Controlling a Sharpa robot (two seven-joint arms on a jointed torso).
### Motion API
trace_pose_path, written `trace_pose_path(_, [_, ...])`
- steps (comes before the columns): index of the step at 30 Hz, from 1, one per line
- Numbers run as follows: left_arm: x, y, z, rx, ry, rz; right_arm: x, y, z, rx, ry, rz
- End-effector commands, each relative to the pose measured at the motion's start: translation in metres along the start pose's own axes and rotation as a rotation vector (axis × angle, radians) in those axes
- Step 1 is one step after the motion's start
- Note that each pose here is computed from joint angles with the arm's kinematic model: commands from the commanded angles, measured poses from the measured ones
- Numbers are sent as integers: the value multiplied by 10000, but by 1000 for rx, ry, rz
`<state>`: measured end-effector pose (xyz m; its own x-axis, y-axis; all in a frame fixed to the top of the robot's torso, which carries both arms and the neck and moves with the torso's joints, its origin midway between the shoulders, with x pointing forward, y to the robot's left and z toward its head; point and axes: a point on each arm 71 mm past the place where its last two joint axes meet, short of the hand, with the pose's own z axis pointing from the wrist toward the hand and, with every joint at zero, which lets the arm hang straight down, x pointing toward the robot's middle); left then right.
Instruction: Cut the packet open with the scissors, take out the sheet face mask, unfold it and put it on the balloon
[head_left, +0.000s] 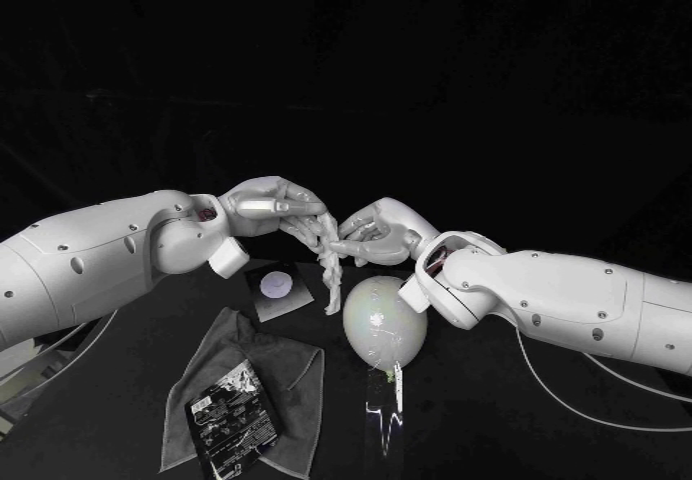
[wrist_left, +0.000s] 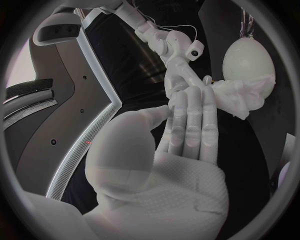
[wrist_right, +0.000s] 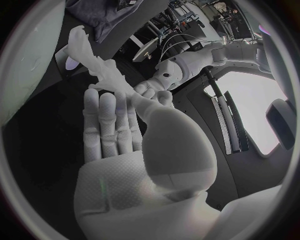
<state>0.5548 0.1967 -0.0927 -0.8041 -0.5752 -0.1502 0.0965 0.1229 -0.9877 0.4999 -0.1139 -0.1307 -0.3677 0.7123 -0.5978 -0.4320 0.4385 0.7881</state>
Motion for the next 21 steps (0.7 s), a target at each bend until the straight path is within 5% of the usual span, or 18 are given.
trace_pose_path(1, [11, -22, 6, 7, 16, 2, -19, 25, -10, -34, -22, -18])
trace_pose_path(21, [-38, -7, -25, -3, -3, 21, -117, -33, -94, -18, -39, -43])
